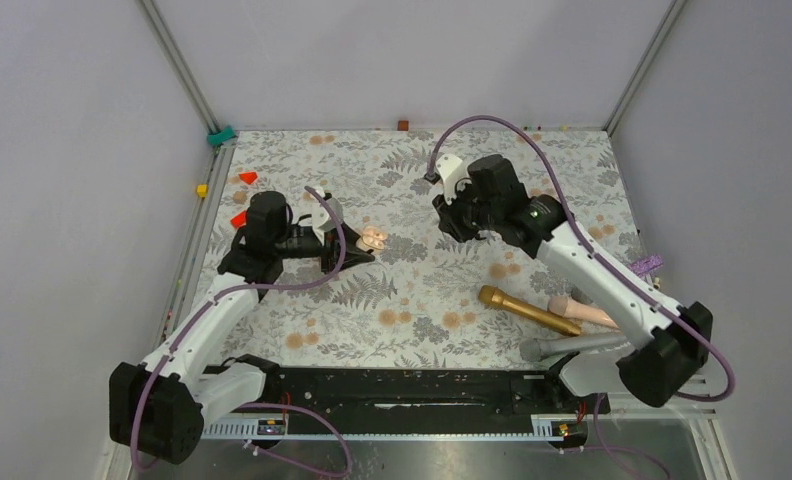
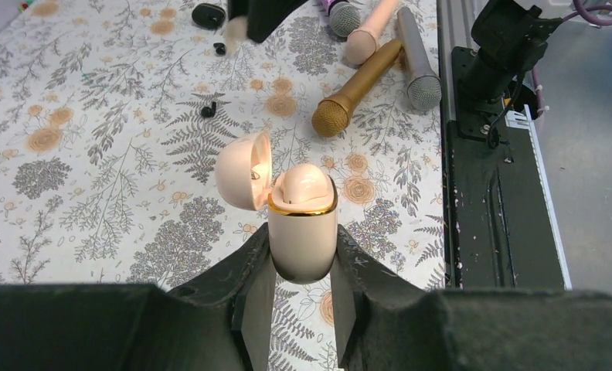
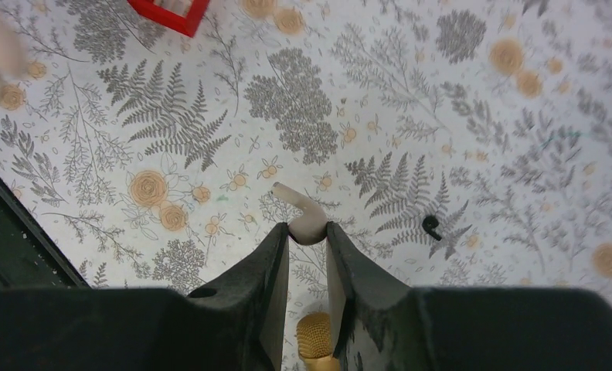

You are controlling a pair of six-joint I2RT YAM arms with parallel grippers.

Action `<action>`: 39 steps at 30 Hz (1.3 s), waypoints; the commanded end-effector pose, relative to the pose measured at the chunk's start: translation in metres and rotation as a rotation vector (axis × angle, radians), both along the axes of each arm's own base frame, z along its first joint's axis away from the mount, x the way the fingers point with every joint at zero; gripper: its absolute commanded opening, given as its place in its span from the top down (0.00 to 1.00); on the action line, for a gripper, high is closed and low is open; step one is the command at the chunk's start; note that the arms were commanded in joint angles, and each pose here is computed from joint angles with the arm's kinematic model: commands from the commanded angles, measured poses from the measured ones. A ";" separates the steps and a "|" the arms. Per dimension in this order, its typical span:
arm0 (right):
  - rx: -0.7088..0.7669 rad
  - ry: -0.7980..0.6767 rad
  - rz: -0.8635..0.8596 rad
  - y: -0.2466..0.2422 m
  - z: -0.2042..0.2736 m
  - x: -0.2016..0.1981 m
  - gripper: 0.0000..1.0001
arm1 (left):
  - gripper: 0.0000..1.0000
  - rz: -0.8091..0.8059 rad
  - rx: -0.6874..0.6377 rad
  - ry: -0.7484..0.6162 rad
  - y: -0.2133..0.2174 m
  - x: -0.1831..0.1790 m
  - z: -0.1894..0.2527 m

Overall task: Insert the wireless bluetooth earbuds into the charging case
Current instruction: Pick up the earbud from the center of the board, then place the earbud in the charging case.

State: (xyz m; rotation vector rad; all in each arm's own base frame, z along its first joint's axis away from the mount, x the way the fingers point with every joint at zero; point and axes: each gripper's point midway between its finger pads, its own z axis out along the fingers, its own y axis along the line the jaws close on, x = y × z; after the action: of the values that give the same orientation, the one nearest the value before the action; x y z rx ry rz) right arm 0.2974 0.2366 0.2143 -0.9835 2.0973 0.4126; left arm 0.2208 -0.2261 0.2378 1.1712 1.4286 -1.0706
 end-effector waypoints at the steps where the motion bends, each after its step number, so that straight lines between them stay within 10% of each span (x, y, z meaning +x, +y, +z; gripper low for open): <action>1: -0.028 -0.203 0.075 0.004 0.046 -0.012 0.77 | 1.00 0.032 -0.008 -0.049 -0.007 0.013 0.011; 39: -0.188 -0.433 0.286 0.083 0.061 -0.063 0.76 | 1.00 -0.099 -0.024 0.026 -0.024 -0.007 0.000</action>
State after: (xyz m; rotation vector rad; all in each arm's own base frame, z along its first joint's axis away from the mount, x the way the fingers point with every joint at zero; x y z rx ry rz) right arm 0.2284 0.3109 0.2502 -1.4204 1.6886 0.1302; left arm 0.2181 -0.2462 0.2217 1.1909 1.4720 -1.1534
